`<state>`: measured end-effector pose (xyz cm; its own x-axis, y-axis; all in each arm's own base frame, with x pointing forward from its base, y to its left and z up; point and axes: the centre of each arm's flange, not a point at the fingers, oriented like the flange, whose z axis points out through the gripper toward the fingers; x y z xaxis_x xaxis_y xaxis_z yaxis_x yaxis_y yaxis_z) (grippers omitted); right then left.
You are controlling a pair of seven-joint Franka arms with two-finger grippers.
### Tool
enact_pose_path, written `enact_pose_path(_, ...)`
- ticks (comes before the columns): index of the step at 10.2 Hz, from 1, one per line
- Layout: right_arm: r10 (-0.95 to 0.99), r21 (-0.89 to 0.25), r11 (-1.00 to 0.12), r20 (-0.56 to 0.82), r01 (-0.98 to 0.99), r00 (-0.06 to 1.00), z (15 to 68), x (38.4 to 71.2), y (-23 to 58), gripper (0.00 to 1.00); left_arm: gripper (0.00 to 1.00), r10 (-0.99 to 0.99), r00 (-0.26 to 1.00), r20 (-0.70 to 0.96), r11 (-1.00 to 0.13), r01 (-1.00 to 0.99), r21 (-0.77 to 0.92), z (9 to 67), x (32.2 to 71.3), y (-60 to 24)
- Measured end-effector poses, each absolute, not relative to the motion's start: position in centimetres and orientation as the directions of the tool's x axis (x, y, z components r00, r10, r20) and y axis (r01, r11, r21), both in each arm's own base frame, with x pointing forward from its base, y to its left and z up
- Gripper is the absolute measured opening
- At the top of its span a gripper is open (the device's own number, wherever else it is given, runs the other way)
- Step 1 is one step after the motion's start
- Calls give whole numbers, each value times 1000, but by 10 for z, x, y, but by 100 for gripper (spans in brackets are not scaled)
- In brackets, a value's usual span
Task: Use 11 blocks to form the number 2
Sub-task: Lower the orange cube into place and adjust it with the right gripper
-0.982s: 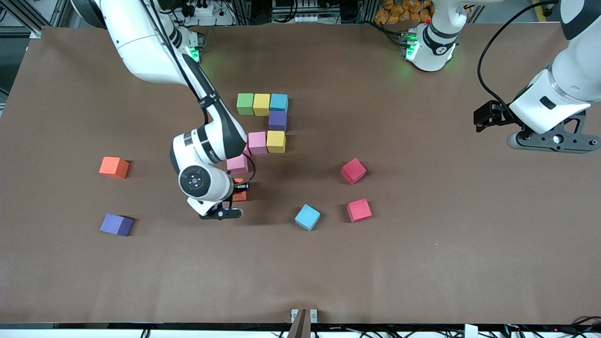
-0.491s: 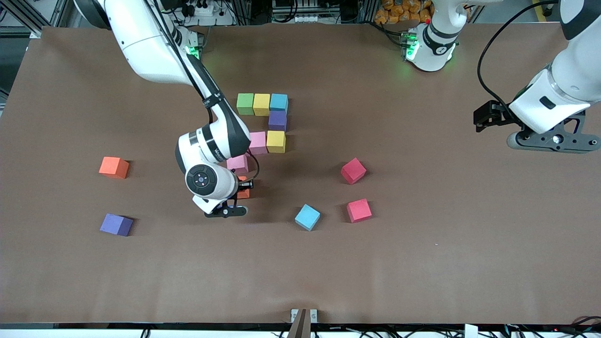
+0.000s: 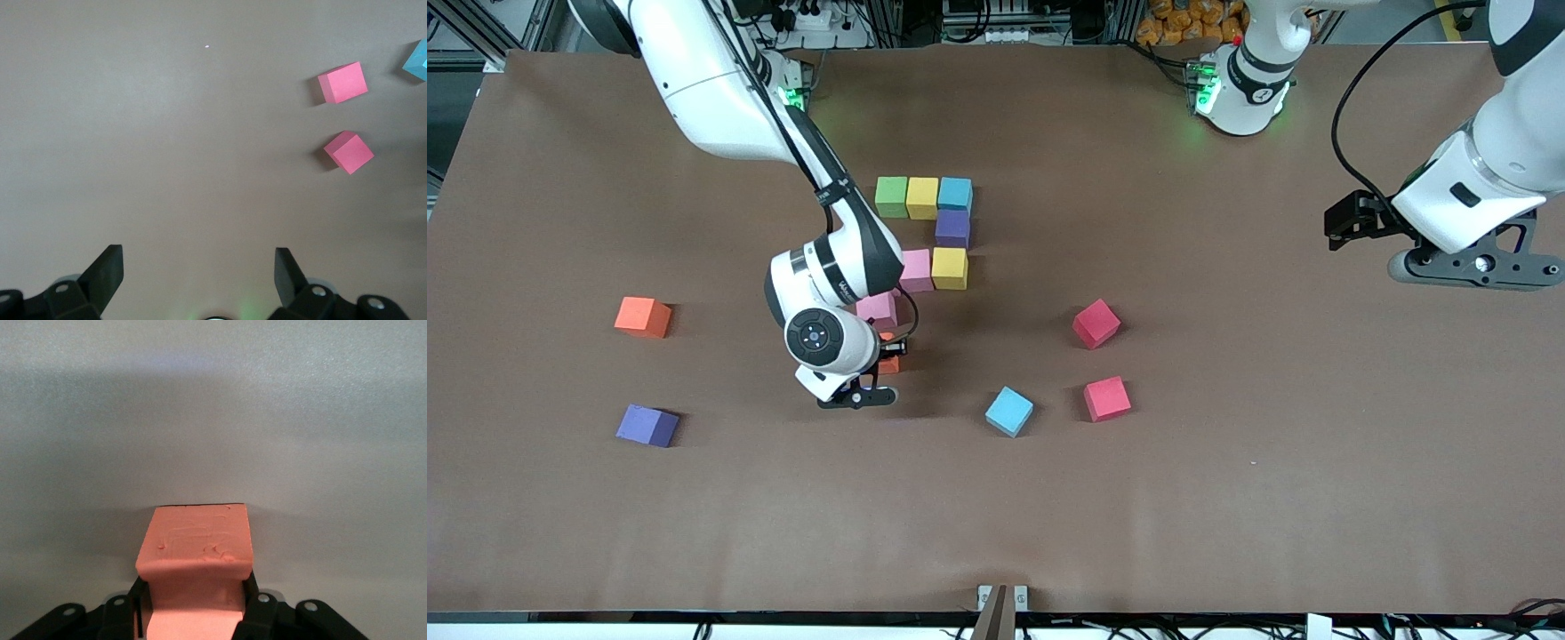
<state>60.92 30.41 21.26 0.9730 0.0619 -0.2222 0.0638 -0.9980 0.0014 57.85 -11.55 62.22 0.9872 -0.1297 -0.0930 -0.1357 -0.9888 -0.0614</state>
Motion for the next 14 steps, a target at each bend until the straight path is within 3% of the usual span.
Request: enact_pose_path(14,83,21,-996,-230,91,970,211,596,303,54,100,-127,988,-93,-989,-133,-62,622,579,-113)
